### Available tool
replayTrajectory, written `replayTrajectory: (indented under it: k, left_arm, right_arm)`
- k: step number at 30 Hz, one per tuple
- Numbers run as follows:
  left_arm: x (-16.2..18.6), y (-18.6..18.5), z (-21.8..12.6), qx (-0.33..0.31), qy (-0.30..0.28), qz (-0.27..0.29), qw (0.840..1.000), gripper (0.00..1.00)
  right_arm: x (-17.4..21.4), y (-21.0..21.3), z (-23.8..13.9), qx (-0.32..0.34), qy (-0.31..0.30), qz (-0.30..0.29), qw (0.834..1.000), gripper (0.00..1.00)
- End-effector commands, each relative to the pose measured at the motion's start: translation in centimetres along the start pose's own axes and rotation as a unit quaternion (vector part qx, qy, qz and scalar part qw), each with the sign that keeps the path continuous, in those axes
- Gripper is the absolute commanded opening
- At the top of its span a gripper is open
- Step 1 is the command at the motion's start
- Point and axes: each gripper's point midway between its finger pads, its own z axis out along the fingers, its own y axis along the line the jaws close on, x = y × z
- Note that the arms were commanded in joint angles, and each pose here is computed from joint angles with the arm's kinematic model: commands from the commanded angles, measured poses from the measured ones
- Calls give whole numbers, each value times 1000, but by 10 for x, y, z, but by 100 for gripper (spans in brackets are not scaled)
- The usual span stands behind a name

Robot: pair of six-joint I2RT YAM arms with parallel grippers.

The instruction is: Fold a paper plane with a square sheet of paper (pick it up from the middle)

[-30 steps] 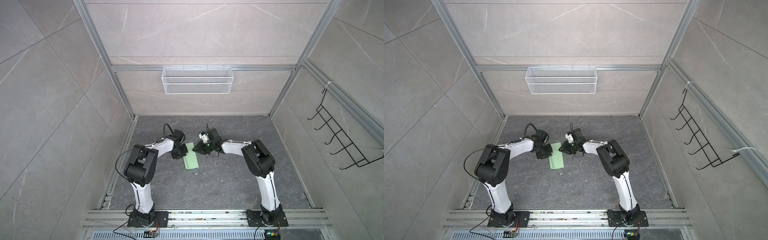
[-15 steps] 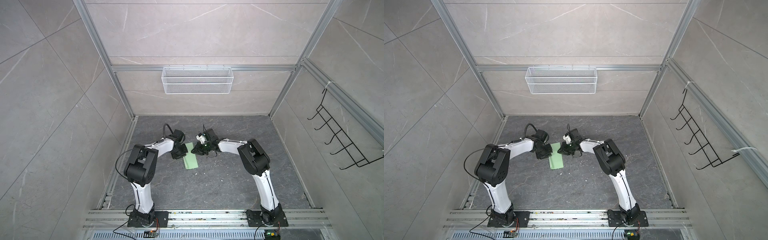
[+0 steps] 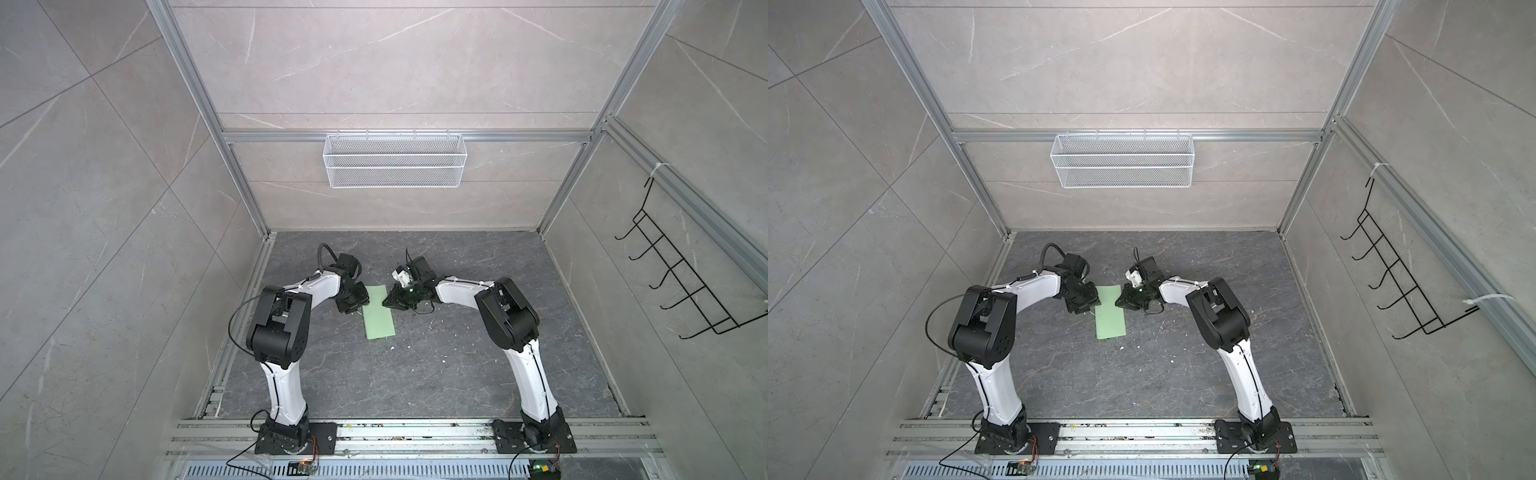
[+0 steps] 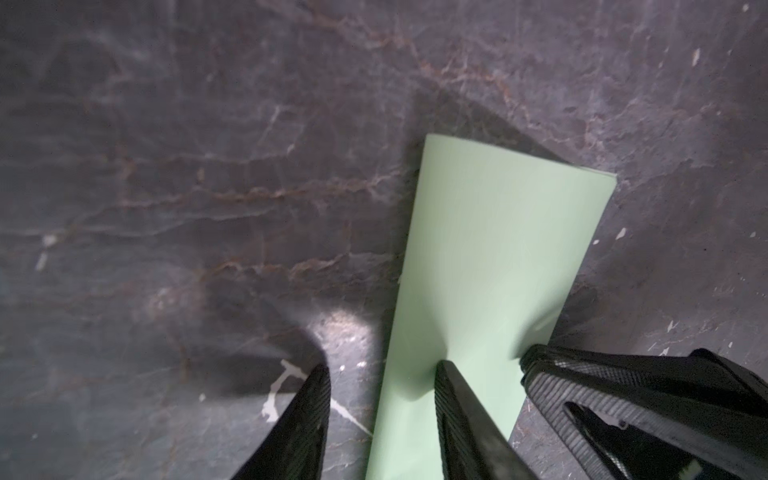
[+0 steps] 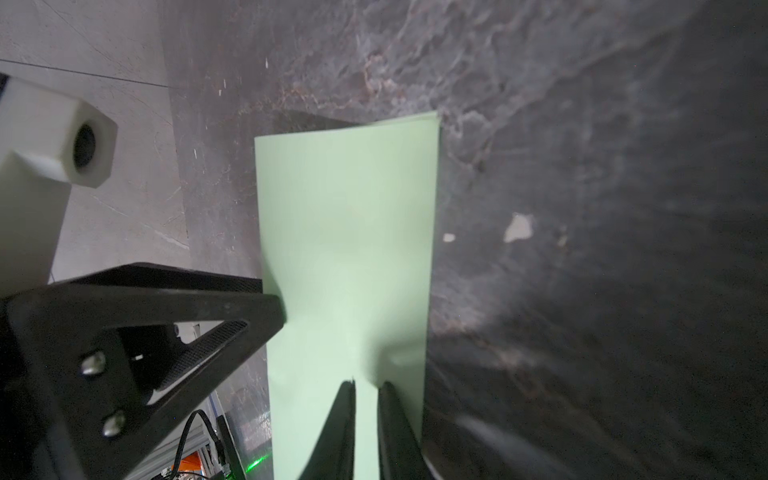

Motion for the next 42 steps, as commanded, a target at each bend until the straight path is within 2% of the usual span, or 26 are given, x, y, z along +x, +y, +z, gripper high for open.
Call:
replayTrajectory:
  k: [1, 7, 13, 18, 30, 33, 38, 42]
  left_arm:
    - [6, 2, 7, -10, 25, 25, 999, 43]
    - [8, 11, 15, -30, 37, 26, 999, 33]
    - [13, 29, 19, -73, 39, 24, 996, 23]
    - [12, 33, 20, -83, 37, 25, 996, 21]
    - [14, 43, 24, -115, 38, 26, 992, 20]
    - [14, 44, 25, -126, 38, 29, 991, 20]
    - [15, 48, 24, -143, 37, 25, 989, 21]
    - [15, 49, 24, -150, 40, 22, 988, 23]
  right_arm:
    - [22, -31, 15, 41, 29, 23, 998, 16]
    - [17, -22, 13, 29, 23, 20, 999, 18]
    - [-6, 10, -6, -5, -20, -5, 1000, 29]
    - [-21, 21, -24, -25, -60, -6, 998, 31]
    - [-27, 11, -51, -5, -126, -3, 992, 30]
    - [-25, 11, -51, -5, -122, -4, 993, 29]
    - [-15, 22, -41, -28, -88, -21, 995, 22]
    - [-5, 26, -31, -31, -63, -33, 997, 19]
